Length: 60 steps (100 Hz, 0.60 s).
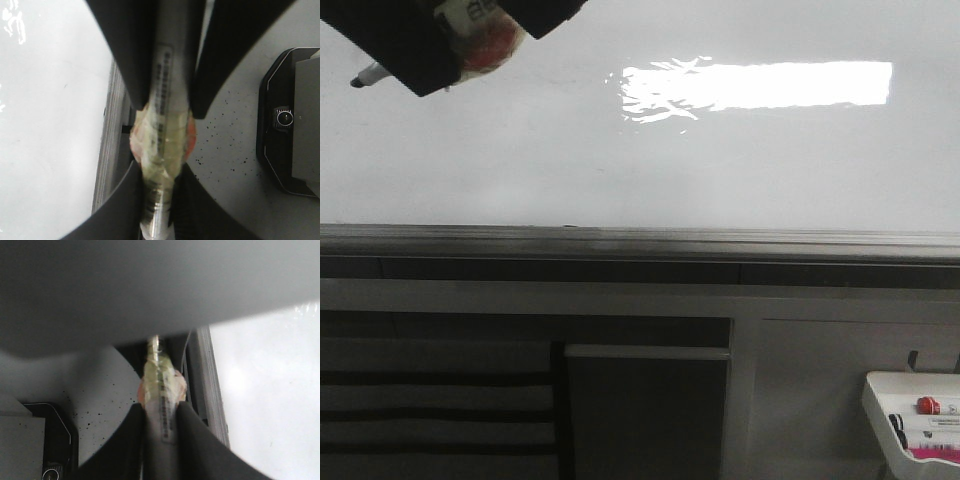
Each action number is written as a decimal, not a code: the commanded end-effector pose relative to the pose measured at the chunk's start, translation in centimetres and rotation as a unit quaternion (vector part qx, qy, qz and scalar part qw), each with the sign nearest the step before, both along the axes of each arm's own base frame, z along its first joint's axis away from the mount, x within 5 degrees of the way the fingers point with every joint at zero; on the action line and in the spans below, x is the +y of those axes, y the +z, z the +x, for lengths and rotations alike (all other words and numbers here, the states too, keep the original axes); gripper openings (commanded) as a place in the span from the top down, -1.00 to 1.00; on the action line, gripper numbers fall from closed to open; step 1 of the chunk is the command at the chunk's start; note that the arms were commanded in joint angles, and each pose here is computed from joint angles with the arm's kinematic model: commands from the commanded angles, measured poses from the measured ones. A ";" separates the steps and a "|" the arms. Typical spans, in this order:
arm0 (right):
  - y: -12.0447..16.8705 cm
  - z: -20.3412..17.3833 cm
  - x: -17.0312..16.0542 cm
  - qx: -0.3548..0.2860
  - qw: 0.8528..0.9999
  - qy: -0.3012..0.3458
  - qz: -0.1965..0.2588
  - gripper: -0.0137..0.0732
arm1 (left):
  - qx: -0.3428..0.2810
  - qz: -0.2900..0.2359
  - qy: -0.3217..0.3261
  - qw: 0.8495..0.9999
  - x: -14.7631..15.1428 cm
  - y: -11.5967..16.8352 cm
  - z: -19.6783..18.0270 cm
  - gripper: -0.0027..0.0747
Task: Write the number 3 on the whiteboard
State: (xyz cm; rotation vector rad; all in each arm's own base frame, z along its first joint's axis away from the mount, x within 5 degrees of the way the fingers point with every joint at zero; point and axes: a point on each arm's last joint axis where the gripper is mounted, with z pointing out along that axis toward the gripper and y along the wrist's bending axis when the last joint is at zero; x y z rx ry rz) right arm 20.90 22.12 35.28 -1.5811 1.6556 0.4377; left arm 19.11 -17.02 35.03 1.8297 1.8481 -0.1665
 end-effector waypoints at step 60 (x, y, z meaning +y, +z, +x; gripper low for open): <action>2.3 -0.2 -0.1 -0.031 0.998 -0.010 0.045 0.64 | -0.019 -0.053 0.007 0.998 -0.4 1.9 -0.3 0.98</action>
